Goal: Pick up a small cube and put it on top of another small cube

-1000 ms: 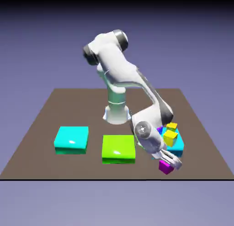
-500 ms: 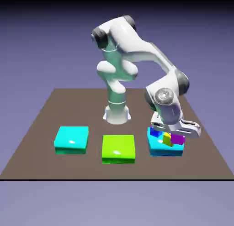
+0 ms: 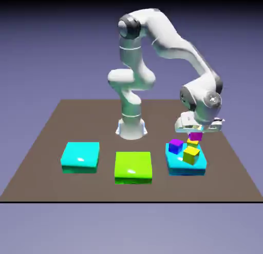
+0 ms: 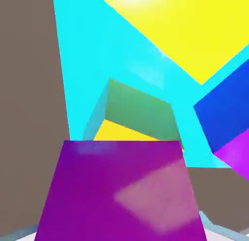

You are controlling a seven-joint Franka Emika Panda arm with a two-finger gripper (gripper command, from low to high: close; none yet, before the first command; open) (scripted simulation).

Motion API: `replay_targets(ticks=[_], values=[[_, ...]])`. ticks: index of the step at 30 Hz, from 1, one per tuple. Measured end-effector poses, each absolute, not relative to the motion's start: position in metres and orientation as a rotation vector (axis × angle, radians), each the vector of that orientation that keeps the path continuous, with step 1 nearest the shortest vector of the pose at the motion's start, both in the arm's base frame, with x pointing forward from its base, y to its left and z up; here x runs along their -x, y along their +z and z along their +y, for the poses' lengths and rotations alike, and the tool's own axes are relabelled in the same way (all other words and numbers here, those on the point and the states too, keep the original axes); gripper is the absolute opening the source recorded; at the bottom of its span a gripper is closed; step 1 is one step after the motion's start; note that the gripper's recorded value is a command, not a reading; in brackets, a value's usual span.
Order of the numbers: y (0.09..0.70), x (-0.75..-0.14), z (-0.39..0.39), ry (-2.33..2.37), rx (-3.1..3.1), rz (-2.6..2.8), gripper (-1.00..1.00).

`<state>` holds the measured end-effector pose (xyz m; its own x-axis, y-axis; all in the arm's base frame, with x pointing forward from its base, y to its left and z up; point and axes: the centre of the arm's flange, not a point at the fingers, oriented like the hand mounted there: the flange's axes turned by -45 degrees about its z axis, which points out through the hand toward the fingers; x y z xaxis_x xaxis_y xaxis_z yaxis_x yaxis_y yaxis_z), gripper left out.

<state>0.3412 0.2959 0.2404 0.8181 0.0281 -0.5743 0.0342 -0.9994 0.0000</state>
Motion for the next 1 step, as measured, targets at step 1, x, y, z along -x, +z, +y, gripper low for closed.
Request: replay_targets(ticks=[1], values=[[0.2404,-0.3412,0.2959,-0.943,-2.986,0.051,1.00]])
